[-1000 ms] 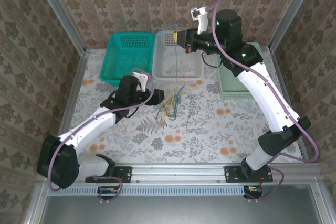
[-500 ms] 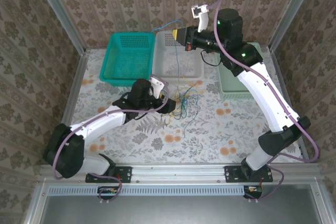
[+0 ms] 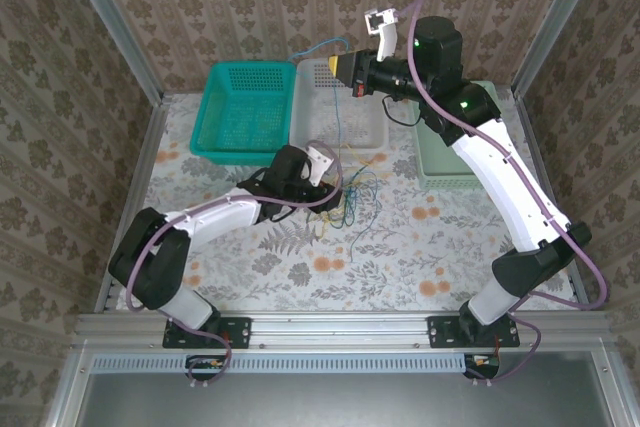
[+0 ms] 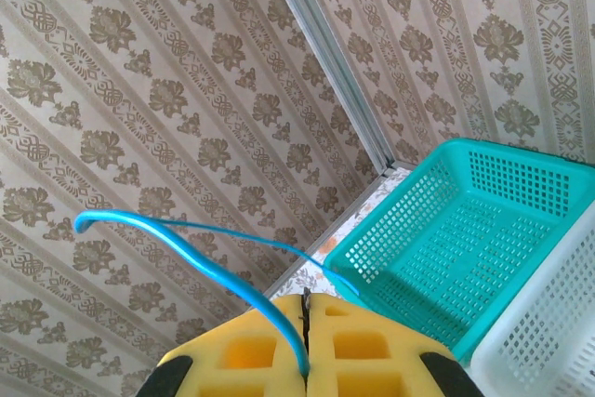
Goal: Untangle the cables
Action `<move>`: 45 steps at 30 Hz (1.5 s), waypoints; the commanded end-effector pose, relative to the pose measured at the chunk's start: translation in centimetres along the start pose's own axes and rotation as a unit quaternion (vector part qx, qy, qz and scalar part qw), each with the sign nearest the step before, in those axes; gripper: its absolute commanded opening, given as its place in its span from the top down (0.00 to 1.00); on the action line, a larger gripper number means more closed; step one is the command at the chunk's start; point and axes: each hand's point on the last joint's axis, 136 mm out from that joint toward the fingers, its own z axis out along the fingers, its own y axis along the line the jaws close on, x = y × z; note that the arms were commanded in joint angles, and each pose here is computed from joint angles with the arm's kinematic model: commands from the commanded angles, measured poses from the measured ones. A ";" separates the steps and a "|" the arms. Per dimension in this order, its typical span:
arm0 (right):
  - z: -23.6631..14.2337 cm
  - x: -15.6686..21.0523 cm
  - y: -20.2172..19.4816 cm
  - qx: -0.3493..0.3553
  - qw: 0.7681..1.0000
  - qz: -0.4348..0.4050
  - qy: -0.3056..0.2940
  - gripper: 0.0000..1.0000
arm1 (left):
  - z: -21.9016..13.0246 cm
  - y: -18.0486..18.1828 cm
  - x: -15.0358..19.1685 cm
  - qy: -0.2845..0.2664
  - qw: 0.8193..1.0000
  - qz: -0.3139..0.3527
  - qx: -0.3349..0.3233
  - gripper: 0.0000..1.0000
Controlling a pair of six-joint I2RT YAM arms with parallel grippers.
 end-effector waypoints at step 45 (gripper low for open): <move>-26.0 -20.0 -4.2 0.173 0.926 -0.006 -0.334 1.00 | -2.3 8.6 5.1 0.048 0.988 -0.071 -0.131 1.00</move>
